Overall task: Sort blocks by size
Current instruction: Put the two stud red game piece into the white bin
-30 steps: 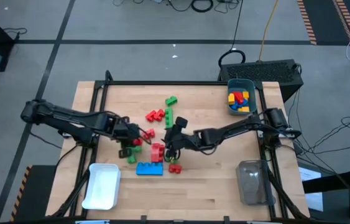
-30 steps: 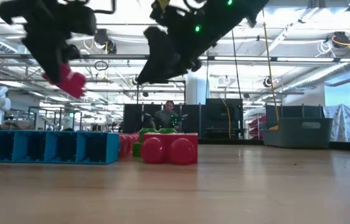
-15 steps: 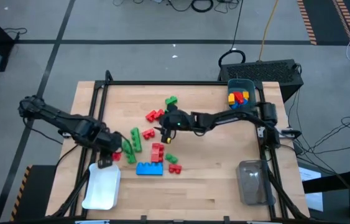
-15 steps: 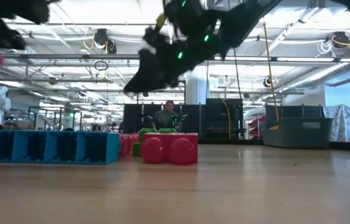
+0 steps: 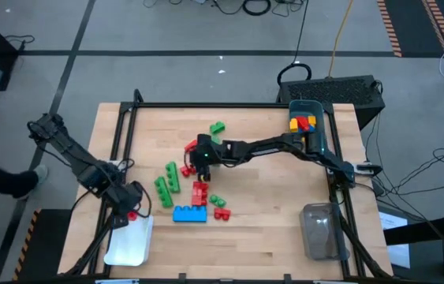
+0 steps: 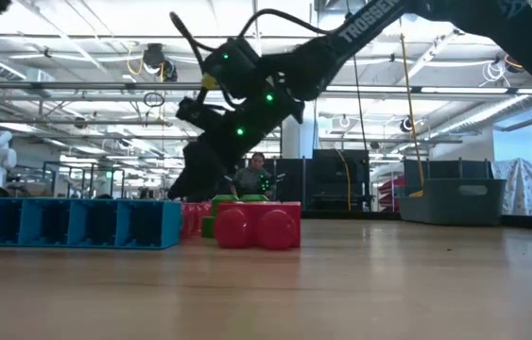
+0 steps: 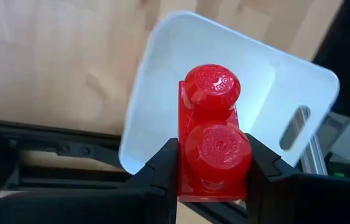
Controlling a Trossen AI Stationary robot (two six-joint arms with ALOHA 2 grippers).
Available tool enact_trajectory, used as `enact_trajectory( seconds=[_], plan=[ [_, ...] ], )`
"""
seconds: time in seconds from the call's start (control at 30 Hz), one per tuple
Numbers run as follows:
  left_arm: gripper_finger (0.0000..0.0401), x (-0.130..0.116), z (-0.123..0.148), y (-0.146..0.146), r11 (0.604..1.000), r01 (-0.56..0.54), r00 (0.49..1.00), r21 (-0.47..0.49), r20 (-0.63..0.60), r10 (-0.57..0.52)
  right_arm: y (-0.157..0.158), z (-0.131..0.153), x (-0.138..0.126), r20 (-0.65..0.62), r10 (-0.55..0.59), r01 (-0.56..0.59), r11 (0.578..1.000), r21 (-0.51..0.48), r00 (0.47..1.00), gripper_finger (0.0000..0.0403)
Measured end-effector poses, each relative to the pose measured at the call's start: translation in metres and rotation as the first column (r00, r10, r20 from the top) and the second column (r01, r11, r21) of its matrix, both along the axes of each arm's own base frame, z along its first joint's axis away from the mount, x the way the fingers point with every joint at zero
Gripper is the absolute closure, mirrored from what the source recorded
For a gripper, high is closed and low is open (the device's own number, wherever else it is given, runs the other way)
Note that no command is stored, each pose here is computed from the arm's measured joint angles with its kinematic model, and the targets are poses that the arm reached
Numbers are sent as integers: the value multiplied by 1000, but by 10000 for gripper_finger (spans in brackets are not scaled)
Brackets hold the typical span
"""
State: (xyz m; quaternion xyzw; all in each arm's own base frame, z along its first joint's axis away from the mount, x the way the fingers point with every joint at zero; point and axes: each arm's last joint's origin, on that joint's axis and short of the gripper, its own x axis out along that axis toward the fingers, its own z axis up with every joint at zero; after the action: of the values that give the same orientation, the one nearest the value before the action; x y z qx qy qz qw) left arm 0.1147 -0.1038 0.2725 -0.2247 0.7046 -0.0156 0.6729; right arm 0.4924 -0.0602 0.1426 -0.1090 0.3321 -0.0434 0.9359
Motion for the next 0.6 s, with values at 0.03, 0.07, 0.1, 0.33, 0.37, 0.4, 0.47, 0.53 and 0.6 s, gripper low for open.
enact_trajectory(
  seconds=[0.03,0.07,0.1,0.33,0.37,0.4,0.47,0.53,0.6],
  plan=[
    [313,-1,1,-2,1000,-1,1000,-3,-3,1,0,3,2,4,21,-21,1000,10,1000,206],
    [313,-3,1,-4,1000,-5,1000,-6,-7,4,1,6,4,8,41,-41,999,23,999,206],
    [313,-4,1,-6,1000,-7,1000,-7,-12,7,1,8,5,12,58,-59,998,36,998,206],
    [312,-8,-6,-23,999,45,998,19,-52,-44,3,9,6,17,105,-106,994,24,994,206],
    [312,-7,-7,-25,998,52,997,16,-49,-52,4,9,6,18,117,-117,993,26,993,206],
    [312,-6,-7,-28,998,58,997,10,-42,-58,4,7,6,19,129,-130,991,31,991,206],
    [311,-4,-9,-34,998,67,997,-5,-25,-67,4,3,7,12,145,-145,989,38,989,206],
    [311,-1,-11,-38,997,72,997,-8,-16,-72,4,2,6,9,149,-149,988,37,989,206],
    [310,0,-14,-42,997,80,997,-3,-17,-80,4,4,8,29,150,-151,988,32,988,206]
  ],
)
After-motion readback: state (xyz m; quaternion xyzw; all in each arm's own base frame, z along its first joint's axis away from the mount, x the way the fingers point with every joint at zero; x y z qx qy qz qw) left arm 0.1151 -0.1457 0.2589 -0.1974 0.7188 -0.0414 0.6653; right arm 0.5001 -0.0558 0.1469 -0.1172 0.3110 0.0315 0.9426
